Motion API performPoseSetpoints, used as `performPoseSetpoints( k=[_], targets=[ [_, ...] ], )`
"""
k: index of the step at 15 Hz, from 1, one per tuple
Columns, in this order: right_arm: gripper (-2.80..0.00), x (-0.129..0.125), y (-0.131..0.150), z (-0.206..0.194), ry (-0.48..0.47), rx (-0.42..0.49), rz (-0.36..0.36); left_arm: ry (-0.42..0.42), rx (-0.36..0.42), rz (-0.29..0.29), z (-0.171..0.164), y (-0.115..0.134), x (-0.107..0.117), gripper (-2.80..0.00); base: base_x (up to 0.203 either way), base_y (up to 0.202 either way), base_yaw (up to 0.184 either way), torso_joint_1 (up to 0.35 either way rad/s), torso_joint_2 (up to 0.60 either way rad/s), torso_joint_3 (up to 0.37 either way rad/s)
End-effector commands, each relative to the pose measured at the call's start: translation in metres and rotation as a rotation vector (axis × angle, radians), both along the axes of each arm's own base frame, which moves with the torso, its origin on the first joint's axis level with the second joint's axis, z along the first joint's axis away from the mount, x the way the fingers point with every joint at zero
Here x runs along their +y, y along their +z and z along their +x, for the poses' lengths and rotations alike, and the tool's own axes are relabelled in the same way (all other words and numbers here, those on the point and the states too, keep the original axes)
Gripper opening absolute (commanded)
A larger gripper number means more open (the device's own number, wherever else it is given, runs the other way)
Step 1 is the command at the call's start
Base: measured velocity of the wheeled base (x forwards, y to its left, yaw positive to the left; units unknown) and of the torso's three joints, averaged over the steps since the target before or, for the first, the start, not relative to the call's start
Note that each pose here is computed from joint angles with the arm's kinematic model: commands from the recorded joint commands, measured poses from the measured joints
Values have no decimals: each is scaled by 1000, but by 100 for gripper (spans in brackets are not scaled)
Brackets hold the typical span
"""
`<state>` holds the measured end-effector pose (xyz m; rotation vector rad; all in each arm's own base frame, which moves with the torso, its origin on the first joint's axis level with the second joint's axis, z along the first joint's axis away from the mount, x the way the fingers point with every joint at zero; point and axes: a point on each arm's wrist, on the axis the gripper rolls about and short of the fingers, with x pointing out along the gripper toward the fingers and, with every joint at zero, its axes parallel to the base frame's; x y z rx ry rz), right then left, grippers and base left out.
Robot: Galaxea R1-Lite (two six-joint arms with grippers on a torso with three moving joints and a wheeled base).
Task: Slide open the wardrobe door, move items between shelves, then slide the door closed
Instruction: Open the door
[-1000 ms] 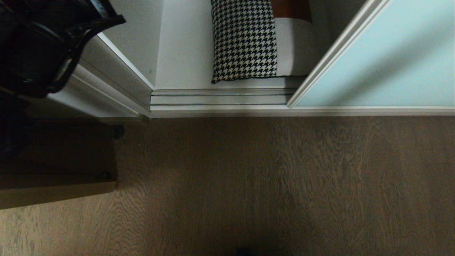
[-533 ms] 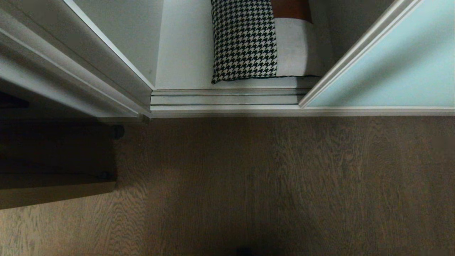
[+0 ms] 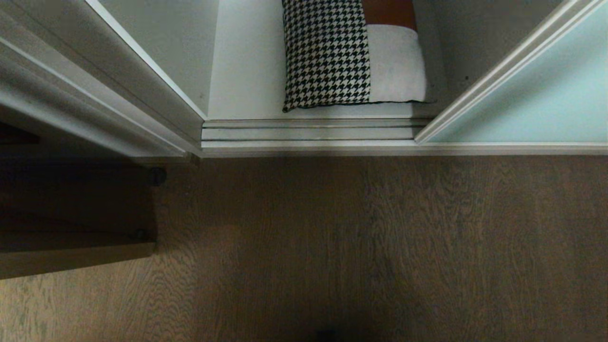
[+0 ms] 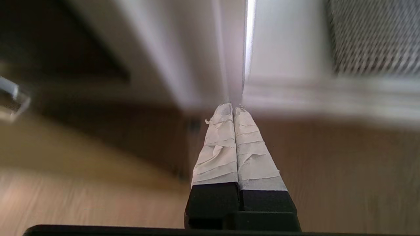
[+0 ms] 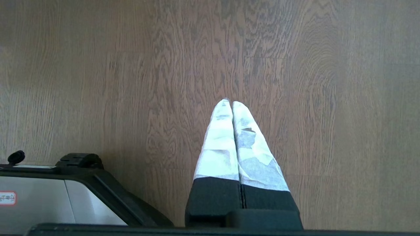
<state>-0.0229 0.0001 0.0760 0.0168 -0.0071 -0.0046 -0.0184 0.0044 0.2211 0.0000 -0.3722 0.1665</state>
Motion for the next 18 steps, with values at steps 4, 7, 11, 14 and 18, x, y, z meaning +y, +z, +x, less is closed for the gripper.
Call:
performPoseSetpoints(
  k=[4,7,11,14,18],
  targets=[
    [-280,0,0,0,0,1,2,0,45,1,-17,-95,-1,-280,0,0,0,0,0,0],
    [-280,0,0,0,0,-1,0,-44,201,-18,-6,-129,-1,-280,0,0,0,0,0,0],
    [-280,0,0,0,0,-1,1,-173,342,-37,-5,-142,-4,-280,0,0,0,0,0,0],
    [-280,0,0,0,0,1,2,-152,369,93,-4,-145,-4,-280,0,0,0,0,0,0],
    [-280,0,0,0,0,-1,0,-171,404,95,-5,-147,-5,-280,0,0,0,0,0,0]
  ],
)
